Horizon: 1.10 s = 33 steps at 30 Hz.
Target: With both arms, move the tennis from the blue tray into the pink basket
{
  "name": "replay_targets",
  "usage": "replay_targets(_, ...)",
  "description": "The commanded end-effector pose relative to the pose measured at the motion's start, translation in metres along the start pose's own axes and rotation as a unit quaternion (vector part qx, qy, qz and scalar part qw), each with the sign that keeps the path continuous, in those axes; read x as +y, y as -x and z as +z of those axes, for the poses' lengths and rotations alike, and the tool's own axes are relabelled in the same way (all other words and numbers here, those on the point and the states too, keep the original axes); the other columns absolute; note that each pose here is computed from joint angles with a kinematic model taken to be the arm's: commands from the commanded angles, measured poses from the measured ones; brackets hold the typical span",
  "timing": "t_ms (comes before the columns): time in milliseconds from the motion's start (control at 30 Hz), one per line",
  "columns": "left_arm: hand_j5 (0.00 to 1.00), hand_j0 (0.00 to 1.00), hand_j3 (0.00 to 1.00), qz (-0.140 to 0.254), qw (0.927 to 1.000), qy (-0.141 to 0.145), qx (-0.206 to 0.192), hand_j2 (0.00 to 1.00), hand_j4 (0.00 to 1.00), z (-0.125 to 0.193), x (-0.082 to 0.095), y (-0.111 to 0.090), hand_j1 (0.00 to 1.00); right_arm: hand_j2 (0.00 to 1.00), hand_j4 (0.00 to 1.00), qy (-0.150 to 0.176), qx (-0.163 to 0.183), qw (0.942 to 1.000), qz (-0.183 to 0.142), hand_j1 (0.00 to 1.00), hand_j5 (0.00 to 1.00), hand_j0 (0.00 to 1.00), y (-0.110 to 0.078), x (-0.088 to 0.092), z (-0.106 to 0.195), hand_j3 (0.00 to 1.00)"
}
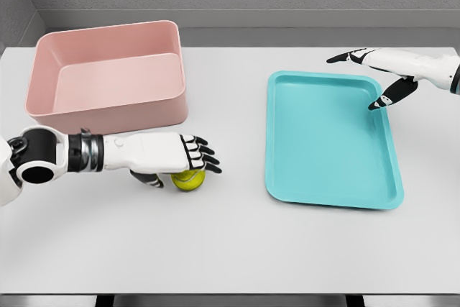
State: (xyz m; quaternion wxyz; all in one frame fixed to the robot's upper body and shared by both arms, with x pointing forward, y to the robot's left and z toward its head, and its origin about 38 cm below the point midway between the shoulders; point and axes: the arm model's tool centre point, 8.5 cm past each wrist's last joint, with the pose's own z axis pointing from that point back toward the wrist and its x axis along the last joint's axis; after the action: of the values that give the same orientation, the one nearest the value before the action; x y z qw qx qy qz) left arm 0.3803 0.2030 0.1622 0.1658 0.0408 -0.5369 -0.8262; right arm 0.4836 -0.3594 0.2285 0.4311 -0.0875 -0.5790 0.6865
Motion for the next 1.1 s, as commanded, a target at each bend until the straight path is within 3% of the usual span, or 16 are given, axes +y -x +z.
replay_targets(0,1.00,1.00,1.00,0.003,1.0000,-0.002,0.001,1.00,1.00,0.0000,-0.0002,0.0005,1.00,1.00,1.00,0.003,0.000,1.0000,-0.003,1.00,1.00,1.00,0.0001,-0.0009,0.0005,1.00)
replay_targets(867,1.00,1.00,1.00,0.007,1.0000,0.000,0.002,1.00,1.00,-0.0019,-0.0043,0.0010,1.00,1.00,1.00,0.003,-0.002,1.0000,-0.002,1.00,1.00,1.00,-0.0011,-0.0010,-0.0005,1.00)
replay_targets(1067,0.85,0.85,0.85,0.007,1.0000,0.000,0.000,0.85,0.85,-0.0023,-0.0044,0.0002,0.85,1.00,1.00,0.003,-0.005,1.0000,-0.004,1.00,1.00,1.00,-0.0021,0.0005,-0.0037,1.00)
